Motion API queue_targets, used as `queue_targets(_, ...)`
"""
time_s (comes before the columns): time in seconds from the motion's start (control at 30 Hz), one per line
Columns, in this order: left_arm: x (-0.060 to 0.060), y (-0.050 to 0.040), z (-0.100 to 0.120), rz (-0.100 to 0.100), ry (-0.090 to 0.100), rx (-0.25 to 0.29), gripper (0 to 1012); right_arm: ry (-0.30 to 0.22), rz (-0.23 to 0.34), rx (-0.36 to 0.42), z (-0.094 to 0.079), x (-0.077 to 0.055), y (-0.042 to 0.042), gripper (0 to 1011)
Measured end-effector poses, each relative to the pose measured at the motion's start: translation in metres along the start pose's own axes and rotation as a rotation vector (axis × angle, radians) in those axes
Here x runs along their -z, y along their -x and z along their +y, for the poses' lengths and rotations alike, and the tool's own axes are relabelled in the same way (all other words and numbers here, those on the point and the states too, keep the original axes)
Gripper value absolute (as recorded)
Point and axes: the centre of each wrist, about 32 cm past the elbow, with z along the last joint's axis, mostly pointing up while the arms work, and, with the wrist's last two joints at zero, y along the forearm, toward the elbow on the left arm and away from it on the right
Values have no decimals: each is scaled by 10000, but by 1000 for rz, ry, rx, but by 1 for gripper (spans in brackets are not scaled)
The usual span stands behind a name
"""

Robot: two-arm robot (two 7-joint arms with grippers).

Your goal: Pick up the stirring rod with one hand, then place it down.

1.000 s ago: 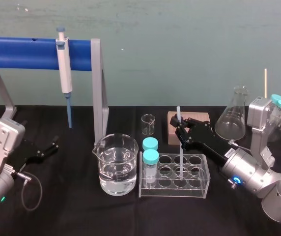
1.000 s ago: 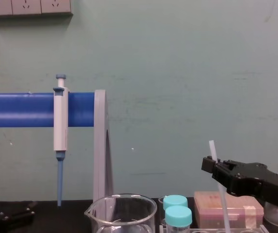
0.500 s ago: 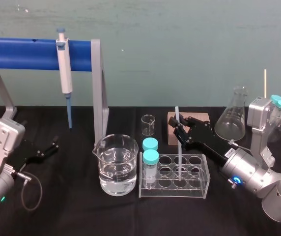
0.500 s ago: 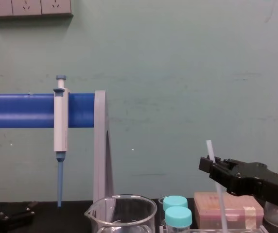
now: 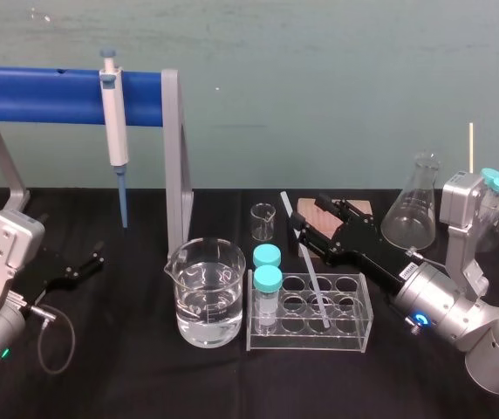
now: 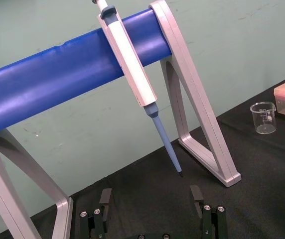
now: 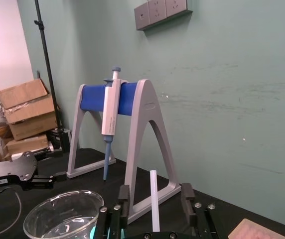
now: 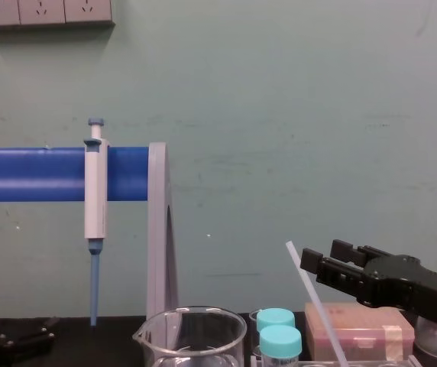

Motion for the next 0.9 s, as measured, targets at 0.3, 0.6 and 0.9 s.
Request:
queue_targets(0.3, 0, 0, 0, 0, 0, 0, 1000, 0, 1, -1, 0, 0, 0, 929)
queue_targets(0.6, 0, 0, 0, 0, 0, 0, 1000, -15, -32, 254, -100, -147, 61, 1003)
queue_targets(0.9, 0, 0, 0, 0, 0, 0, 1000, 69, -30, 464, -293, -71, 134, 1003)
